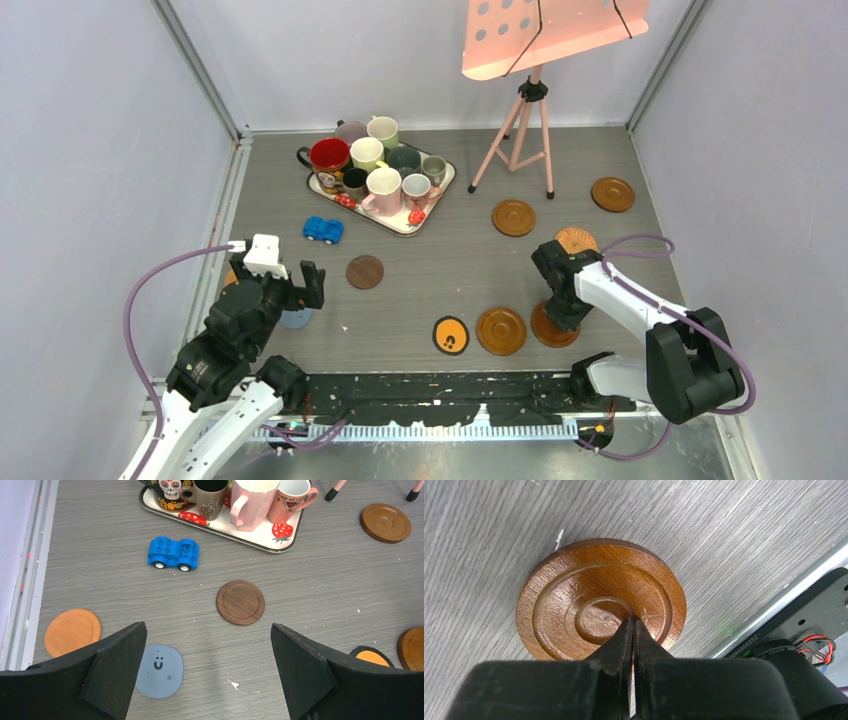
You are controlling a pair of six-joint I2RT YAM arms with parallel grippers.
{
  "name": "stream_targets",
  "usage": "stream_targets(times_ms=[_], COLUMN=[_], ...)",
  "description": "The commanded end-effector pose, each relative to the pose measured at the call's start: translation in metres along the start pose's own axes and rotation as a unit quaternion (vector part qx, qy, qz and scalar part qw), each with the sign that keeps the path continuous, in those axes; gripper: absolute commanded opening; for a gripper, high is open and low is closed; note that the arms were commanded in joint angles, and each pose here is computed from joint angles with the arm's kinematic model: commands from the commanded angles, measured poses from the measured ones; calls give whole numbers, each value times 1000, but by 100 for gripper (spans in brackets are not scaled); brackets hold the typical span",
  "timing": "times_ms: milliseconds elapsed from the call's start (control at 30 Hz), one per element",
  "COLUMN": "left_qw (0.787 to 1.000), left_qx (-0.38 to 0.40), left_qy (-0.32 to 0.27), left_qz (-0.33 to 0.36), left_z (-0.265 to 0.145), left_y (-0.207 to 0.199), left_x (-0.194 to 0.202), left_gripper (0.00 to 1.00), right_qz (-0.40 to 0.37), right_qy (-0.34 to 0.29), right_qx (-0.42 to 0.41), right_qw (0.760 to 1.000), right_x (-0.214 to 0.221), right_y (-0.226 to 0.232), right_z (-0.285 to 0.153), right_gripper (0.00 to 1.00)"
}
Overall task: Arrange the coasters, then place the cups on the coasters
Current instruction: Move the coaster to the center of the board.
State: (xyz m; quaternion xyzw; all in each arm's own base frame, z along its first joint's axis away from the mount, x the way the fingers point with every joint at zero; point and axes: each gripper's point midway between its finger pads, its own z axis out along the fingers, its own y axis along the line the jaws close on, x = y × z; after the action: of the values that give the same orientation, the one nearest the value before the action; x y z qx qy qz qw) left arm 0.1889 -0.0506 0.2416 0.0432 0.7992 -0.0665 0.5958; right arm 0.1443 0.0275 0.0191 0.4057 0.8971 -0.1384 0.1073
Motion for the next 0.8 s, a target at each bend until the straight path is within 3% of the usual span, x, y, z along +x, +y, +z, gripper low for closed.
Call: stream_targets(times_ms=[0, 533, 767], left_qw=[1000, 1000, 1000], left_qx=[5, 1, 4], left_qy=[-18, -20, -19], left_qz=[-4, -4, -5], left_z=[0, -1, 0], left_y=[-2, 0, -1], left_x=[-9, -9, -9], left_gripper=[98, 98, 98], right_qz=[25, 37, 2], right_qy=[2, 11, -10], right_qx=[32, 11, -95], right_qw=[999, 999, 995], right_x=[2, 5, -14], right_y=[-15, -15, 30], right_z=[0, -9, -30], right_gripper=[5, 5, 5])
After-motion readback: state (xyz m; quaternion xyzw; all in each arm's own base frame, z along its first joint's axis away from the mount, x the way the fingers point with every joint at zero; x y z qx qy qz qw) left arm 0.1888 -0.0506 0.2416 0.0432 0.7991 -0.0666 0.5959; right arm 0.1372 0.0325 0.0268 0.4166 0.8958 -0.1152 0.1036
